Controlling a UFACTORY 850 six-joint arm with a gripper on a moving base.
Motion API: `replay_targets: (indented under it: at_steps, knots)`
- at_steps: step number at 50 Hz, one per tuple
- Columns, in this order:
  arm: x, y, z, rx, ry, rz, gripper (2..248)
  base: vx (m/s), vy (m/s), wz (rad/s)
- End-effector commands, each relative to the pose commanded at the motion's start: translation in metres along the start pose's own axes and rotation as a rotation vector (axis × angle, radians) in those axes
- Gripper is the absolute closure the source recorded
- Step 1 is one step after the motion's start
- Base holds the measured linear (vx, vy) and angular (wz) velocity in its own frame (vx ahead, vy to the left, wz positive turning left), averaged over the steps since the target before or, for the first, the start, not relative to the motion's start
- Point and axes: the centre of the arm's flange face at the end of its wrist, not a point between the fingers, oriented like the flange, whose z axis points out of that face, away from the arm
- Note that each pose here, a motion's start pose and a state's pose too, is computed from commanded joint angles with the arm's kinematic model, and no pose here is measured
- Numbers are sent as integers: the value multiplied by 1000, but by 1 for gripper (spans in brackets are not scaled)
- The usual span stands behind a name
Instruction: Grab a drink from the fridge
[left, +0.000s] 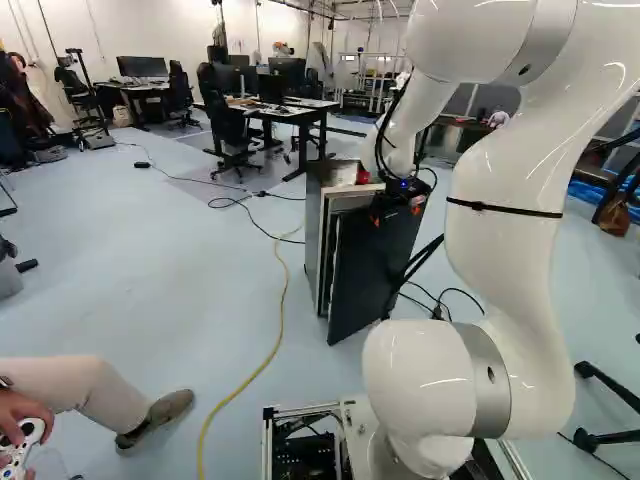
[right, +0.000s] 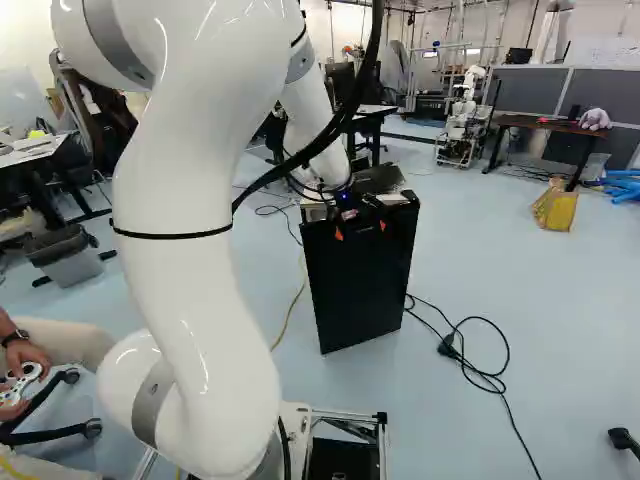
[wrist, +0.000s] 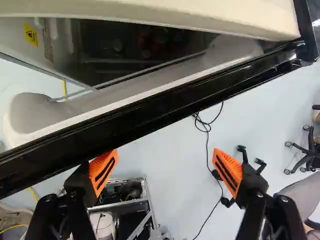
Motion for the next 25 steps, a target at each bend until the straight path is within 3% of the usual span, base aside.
replay_targets:
  at_steps: [25]
  knots:
    - [20, -5, 3, 0, 17, -14, 3, 0, 0, 0]
